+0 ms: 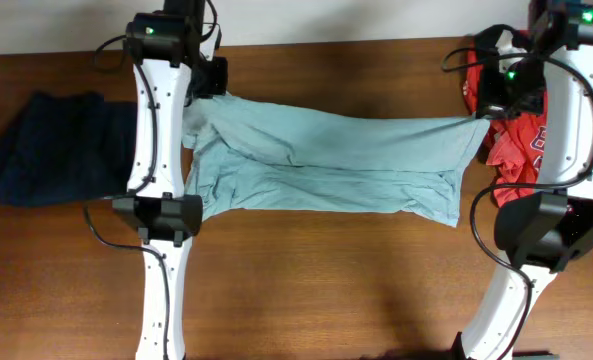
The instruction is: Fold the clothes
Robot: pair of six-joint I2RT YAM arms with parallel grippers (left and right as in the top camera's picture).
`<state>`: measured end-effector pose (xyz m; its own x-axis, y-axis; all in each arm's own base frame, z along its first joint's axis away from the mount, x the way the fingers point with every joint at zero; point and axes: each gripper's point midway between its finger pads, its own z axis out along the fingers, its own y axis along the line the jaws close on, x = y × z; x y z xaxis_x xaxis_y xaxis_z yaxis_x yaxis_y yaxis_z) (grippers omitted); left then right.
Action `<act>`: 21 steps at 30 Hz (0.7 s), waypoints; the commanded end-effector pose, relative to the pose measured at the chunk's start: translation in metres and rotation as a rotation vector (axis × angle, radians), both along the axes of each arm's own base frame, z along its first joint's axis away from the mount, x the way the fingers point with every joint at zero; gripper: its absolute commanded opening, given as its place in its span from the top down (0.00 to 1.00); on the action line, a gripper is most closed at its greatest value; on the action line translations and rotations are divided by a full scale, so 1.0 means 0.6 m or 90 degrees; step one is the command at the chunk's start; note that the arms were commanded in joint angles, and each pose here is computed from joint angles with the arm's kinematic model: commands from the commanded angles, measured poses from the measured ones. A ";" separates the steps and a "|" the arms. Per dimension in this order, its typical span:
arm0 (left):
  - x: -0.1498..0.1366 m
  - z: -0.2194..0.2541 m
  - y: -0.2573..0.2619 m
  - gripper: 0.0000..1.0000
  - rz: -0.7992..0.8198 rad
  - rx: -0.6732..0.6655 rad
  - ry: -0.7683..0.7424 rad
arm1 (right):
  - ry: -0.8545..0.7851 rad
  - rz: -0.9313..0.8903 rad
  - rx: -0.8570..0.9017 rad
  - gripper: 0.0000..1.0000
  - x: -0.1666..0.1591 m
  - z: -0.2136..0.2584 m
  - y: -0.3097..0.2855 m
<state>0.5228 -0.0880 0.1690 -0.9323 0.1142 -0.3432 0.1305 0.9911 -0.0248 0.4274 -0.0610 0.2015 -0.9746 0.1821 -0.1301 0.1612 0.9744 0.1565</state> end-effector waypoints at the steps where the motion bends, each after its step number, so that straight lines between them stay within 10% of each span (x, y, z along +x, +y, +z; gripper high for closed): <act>1: -0.007 0.043 0.000 0.99 0.040 0.017 -0.035 | -0.025 -0.017 -0.037 0.96 0.000 0.022 -0.007; 21: -0.021 0.109 -0.005 0.99 0.111 -0.003 -0.086 | -0.071 -0.044 -0.088 0.96 -0.043 0.103 0.003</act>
<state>0.5167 -0.0894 0.2070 -0.9081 -0.0352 -0.4173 -0.0309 0.9994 -0.0170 0.4082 -0.0582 0.2533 -0.9464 0.2093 -0.2461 0.2022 0.9778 0.0542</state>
